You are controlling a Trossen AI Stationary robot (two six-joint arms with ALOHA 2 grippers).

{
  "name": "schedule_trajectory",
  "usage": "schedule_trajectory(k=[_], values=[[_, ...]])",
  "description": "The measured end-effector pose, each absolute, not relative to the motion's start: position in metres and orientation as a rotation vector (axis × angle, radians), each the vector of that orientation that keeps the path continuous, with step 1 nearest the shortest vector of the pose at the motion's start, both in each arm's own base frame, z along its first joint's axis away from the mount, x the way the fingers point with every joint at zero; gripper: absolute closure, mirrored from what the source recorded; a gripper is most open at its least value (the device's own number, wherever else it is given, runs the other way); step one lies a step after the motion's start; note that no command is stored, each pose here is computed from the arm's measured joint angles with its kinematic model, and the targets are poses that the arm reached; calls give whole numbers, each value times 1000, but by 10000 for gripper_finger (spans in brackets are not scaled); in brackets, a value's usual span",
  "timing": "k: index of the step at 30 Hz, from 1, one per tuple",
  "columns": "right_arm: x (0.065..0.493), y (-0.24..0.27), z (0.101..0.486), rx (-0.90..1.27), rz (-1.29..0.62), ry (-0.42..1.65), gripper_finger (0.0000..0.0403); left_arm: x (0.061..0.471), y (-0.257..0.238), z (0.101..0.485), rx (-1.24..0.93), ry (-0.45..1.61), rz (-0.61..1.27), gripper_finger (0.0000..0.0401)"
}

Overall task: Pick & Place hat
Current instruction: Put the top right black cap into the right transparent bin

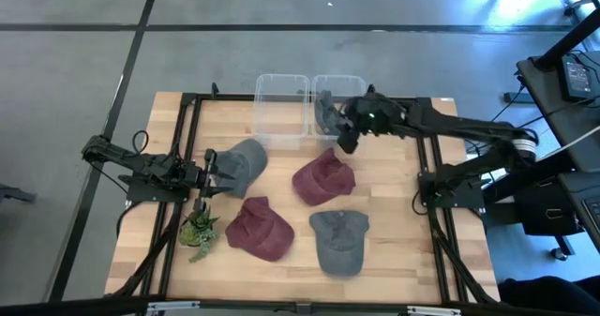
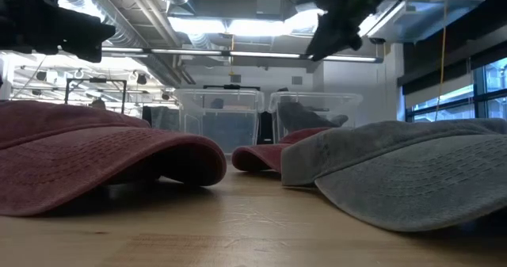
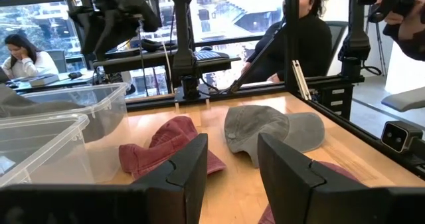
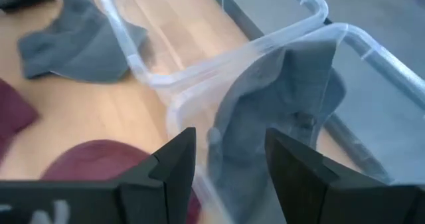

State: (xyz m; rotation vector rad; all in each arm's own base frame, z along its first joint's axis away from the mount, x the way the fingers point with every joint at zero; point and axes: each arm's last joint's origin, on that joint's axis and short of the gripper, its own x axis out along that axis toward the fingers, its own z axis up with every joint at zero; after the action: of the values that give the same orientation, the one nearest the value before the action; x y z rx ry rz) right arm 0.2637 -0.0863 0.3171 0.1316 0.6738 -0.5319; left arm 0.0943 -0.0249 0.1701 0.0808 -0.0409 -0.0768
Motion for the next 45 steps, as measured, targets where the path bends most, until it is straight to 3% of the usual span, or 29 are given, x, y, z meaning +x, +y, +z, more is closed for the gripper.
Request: schedule_trajectory(k=[6, 13, 17, 25, 31, 37, 45], values=[[288, -100, 308, 131, -541, 725, 214, 94, -25, 170, 81, -41, -77, 274], [305, -110, 288, 202, -581, 743, 148, 94, -25, 170, 81, -41, -77, 274], [312, -112, 278, 136, -553, 779, 126, 94, -25, 170, 81, -41, -77, 274], [320, -118, 260, 111, -668, 831, 123, 94, -25, 170, 81, -41, -77, 274], [325, -118, 252, 167, -634, 843, 128, 94, -25, 170, 81, -41, -77, 274], [326, -120, 245, 183, -634, 878, 181, 94, -25, 170, 81, -41, -77, 274], [317, -131, 251, 124, -637, 940, 374, 94, -25, 170, 81, -40, -77, 274]])
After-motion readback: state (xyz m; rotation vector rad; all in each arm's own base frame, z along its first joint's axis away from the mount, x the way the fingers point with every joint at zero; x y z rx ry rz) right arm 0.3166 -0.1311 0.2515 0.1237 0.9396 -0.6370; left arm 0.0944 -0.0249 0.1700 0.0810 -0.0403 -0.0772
